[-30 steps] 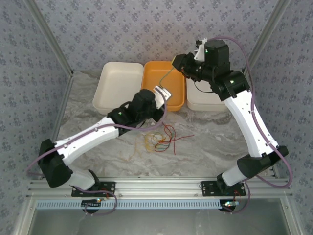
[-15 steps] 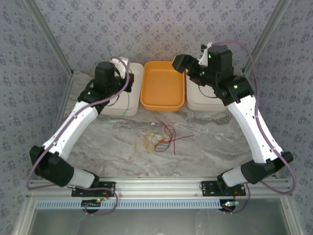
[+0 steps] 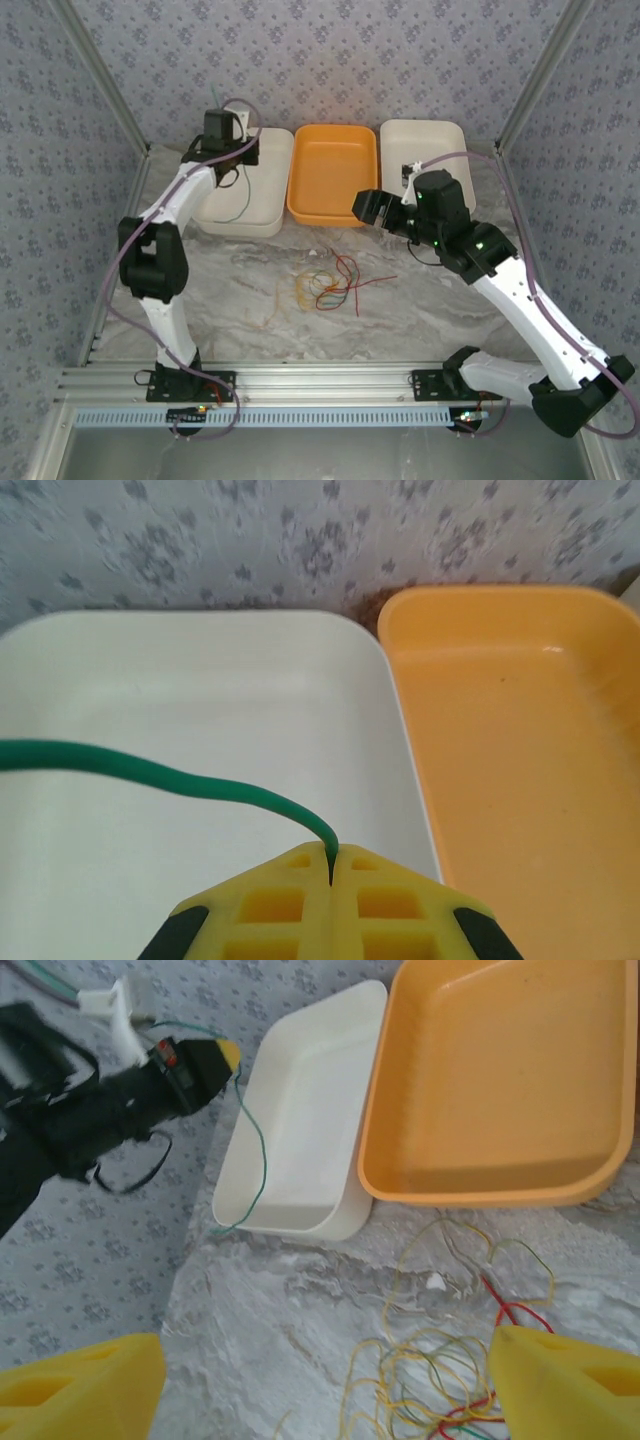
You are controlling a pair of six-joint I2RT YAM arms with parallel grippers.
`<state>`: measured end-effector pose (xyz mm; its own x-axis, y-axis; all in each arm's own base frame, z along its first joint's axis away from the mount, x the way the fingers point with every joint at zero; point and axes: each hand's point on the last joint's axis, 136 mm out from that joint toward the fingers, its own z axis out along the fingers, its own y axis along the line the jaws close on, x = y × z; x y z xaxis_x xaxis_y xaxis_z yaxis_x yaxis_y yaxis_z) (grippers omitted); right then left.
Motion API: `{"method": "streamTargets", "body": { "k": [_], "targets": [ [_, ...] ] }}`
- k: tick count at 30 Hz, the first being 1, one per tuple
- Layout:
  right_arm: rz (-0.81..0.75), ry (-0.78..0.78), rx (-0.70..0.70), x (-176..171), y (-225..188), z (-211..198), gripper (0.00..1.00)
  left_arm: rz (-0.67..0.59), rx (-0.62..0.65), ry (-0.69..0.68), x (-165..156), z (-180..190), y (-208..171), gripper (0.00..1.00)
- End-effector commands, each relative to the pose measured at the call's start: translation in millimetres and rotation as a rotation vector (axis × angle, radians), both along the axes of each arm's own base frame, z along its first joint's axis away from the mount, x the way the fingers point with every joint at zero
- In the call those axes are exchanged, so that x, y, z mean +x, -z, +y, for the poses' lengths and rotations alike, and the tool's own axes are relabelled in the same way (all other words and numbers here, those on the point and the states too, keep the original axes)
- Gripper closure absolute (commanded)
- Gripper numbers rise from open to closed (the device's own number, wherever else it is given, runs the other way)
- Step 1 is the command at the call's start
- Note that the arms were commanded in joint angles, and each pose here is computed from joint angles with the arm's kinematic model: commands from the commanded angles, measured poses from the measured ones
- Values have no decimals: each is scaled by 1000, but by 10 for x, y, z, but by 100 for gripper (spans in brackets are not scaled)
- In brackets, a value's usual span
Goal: Untangle the cables
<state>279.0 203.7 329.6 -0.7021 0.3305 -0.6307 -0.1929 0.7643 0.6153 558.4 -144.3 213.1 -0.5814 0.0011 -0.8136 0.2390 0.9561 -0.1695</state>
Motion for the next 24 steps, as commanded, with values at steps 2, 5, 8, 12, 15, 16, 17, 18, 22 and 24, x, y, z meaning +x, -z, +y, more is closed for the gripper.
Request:
{"method": "streamTargets", "body": {
  "k": [2, 5, 8, 12, 15, 16, 17, 18, 22, 24],
  "targets": [
    [-32, 0, -15, -23, 22, -33, 14, 79, -130, 40, 231, -118, 256, 100],
    [-29, 0, -11, -20, 47, -26, 14, 192, -236, 35, 301, -170, 509, 100],
    [14, 7, -41, -3, 266, -31, 14, 292, -334, 2, 318, -186, 652, 100],
    [27, -1, -36, 4, 308, 3, 14, 410, -438, -68, 328, -126, 747, 83],
    [32, 2, -40, -19, 325, -11, 14, 438, -464, -70, 306, -133, 663, 53],
    [32, 7, -43, -23, 332, -27, 14, 448, -466, -67, 291, -152, 623, 48],
    [35, 13, -52, -28, 355, -47, 13, 465, -474, -72, 270, -149, 590, 43],
    [36, 19, -56, -27, 364, -62, 13, 477, -481, -76, 246, -151, 547, 40],
    [38, 35, -69, -20, 400, -105, 13, 469, -527, -59, 141, -207, 257, 37],
    [39, 43, -74, -7, 413, -125, 13, 439, -536, -54, 69, -200, 32, 38]
  ]
}}
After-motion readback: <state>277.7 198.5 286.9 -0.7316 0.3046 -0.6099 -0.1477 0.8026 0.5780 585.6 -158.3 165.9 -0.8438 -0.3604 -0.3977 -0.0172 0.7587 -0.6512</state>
